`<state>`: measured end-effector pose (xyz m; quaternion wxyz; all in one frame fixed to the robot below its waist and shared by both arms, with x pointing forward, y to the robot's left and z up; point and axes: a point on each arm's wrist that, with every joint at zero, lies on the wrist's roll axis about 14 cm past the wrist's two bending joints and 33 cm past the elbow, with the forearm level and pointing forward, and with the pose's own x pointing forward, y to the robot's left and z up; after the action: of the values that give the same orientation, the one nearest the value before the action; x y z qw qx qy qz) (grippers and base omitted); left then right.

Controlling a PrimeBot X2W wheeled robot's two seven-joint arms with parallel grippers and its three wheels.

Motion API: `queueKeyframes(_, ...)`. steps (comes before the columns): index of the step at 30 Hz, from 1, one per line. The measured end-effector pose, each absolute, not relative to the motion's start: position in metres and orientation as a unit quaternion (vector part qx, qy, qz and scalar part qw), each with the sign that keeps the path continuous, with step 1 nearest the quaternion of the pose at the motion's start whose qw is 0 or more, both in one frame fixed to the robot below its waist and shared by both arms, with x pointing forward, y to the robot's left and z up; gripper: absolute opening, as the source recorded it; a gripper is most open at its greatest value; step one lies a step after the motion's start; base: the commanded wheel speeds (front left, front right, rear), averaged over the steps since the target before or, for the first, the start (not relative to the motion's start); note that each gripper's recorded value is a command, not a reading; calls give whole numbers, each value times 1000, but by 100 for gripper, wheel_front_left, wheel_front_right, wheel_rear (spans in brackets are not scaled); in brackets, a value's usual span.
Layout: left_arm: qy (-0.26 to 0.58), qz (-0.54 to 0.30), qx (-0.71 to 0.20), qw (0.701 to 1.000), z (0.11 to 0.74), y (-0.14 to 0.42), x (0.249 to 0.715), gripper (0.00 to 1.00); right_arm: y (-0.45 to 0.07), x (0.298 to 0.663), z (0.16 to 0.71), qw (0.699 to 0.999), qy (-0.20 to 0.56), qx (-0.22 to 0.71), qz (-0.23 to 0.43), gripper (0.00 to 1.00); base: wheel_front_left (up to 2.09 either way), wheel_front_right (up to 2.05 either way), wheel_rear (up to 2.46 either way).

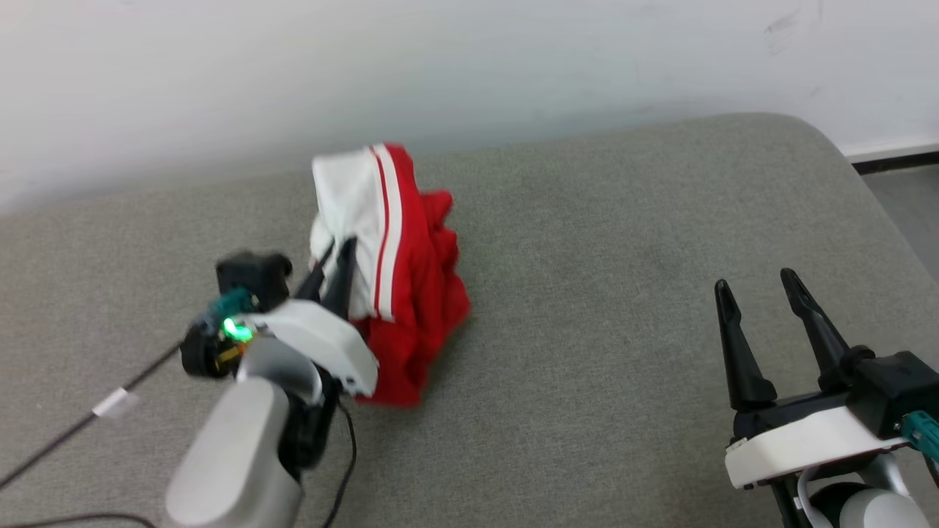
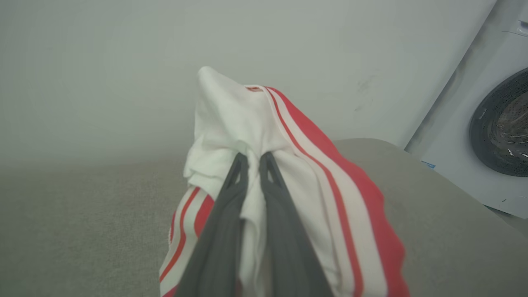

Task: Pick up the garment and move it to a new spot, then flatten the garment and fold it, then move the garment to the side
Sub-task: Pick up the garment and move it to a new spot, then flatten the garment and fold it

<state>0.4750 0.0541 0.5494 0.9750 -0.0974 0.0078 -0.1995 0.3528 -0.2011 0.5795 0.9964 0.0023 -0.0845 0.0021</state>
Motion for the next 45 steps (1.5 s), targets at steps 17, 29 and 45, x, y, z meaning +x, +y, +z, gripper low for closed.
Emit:
queueKeyframes(17,46,-231,-105,966,492,25,424,100,-189,370,567,997,-72,17,22,100,0,0,0)
queueKeyframes(29,-70,-94,-63,991,549,125,413,100,-164,371,572,995,-72,14,60,100,0,0,0)
queueKeyframes(45,-39,-71,-39,996,539,153,383,100,-171,354,558,998,-41,14,49,100,0,0,0)
